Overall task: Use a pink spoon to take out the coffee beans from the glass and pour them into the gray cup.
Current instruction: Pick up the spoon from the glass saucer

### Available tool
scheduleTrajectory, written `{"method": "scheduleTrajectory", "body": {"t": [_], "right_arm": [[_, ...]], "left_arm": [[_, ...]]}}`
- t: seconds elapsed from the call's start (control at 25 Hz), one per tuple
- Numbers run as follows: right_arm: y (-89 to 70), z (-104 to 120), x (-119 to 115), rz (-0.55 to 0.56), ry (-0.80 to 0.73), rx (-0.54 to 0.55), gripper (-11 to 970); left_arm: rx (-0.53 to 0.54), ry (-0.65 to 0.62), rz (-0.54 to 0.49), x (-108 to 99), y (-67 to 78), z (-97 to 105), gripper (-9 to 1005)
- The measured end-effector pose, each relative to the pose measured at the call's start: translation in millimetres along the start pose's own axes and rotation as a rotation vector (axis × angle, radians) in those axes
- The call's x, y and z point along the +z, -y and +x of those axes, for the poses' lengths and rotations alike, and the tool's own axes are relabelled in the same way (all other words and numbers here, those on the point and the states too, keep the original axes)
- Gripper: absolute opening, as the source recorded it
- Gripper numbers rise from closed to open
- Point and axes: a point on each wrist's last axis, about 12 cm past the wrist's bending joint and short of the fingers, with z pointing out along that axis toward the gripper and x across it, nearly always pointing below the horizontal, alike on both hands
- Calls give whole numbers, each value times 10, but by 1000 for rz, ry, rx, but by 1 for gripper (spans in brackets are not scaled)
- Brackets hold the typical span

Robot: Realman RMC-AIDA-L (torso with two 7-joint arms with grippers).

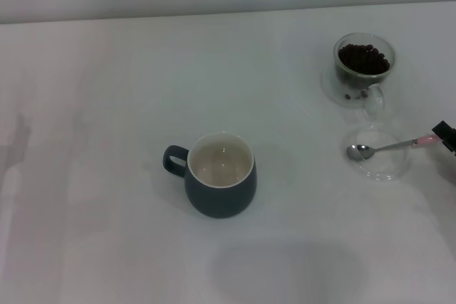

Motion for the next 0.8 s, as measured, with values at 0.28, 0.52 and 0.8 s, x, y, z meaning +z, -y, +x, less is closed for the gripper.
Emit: {"method": "scheduleTrajectory", "body": {"t": [0.28, 0.52, 0.8], "right_arm": [[-42, -16, 79, -19, -3, -3, 542], [-53, -25, 99, -28, -16, 14, 459], [-48, -34, 101, -27, -24, 25, 290]], "left_arm": [[0, 0, -2, -8, -4, 2, 808], [-2, 2, -7, -8, -10, -1, 807], [-3, 12, -9, 9, -15, -20, 807]]}}
